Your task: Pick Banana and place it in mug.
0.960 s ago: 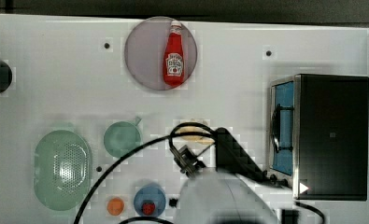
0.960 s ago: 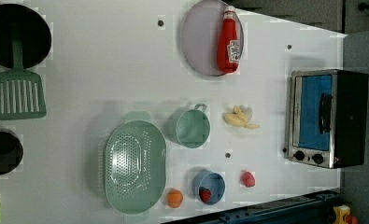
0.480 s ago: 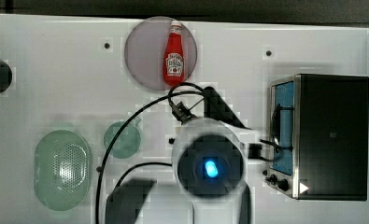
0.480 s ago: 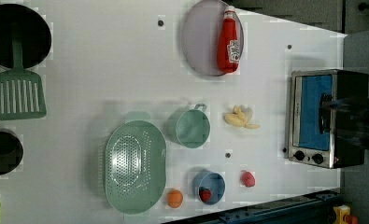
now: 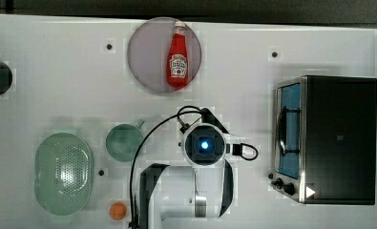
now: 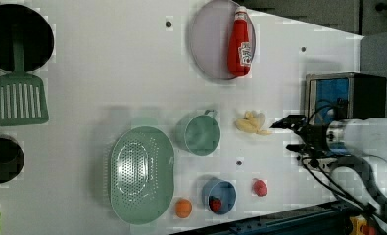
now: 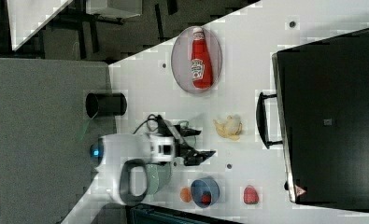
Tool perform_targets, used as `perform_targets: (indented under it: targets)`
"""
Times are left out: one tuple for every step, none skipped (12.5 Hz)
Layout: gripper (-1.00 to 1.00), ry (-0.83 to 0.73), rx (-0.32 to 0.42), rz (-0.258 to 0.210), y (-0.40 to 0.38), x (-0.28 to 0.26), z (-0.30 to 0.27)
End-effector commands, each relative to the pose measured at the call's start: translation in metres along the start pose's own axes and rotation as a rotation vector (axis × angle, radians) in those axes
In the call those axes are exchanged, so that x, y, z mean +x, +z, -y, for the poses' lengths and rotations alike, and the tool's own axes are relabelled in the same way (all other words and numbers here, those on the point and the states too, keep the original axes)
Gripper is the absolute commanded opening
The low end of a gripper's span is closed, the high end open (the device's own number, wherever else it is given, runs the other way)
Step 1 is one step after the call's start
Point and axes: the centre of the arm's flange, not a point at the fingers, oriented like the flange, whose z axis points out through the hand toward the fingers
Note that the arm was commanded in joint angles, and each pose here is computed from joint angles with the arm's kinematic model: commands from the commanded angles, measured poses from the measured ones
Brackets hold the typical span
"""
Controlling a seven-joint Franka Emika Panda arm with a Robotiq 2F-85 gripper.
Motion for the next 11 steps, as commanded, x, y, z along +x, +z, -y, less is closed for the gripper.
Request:
perform_targets:
  targets:
    - [1.0, -0.001, 0.036, -0.023, 0.016, 0.013, 0.015]
    - [1.0, 0.0, 0.027, -0.014, 0.033, 0.012, 0.015]
    - [1.0, -0.002, 0.032, -0.019, 0.047, 0.013, 0.017]
    - [1.0, -0.005, 0.048, -0.032, 0.057, 0.013, 0.02]
    - [1.0, -0.008, 0.053, -0.037, 0.068, 0.012, 0.022]
    - [1.0, -0.01, 0.054, -0.037, 0.078, 0.011, 0.023]
    - [1.0, -0.011, 0.051, -0.034, 0.088, 0.011, 0.022]
    - [1.0, -0.013, 0.045, -0.029, 0.095, 0.009, 0.022]
    - [0.92, -0.014, 0.042, -0.026, 0.101, 0.008, 0.022]
    - [0.66, -0.016, 0.042, -0.025, 0.103, 0.008, 0.023]
    - [0.43, -0.015, 0.045, -0.028, 0.102, 0.008, 0.023]
